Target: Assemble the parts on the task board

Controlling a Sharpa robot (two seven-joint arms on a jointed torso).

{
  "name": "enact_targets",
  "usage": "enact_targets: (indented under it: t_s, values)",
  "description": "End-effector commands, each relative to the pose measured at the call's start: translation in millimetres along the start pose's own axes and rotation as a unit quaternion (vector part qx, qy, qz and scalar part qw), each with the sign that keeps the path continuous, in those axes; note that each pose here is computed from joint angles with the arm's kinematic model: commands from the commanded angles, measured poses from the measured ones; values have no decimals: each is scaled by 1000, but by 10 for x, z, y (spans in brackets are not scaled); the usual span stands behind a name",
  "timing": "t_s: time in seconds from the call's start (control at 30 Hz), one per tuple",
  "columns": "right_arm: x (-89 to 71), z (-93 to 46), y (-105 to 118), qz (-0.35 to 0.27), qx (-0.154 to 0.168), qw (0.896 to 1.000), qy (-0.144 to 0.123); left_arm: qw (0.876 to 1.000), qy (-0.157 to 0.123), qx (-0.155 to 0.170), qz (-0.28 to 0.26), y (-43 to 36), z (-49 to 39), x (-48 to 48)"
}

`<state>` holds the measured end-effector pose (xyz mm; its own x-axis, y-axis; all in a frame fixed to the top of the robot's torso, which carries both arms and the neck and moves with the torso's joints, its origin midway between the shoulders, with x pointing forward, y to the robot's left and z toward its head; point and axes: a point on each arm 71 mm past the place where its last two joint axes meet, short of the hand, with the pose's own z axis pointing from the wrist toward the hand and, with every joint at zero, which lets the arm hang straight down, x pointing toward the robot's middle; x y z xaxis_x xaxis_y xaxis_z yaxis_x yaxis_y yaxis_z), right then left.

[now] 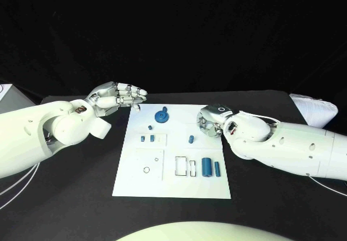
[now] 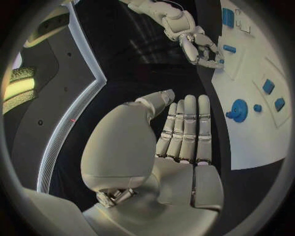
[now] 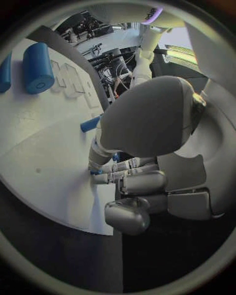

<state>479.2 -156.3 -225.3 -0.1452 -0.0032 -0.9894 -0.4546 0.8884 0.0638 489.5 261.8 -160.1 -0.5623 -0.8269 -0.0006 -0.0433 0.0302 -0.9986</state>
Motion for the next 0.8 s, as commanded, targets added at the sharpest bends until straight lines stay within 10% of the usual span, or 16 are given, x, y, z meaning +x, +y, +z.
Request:
enact_targets:
  t_s: [0.03, 0.8]
  values:
    - [105, -11, 25, -6, 0, 1000, 24, 1000, 7, 7, -6, -19, 7, 22]
    - [-3, -84, 8, 20, 4, 998, -56, 1000, 4, 7, -5, -17, 8, 8]
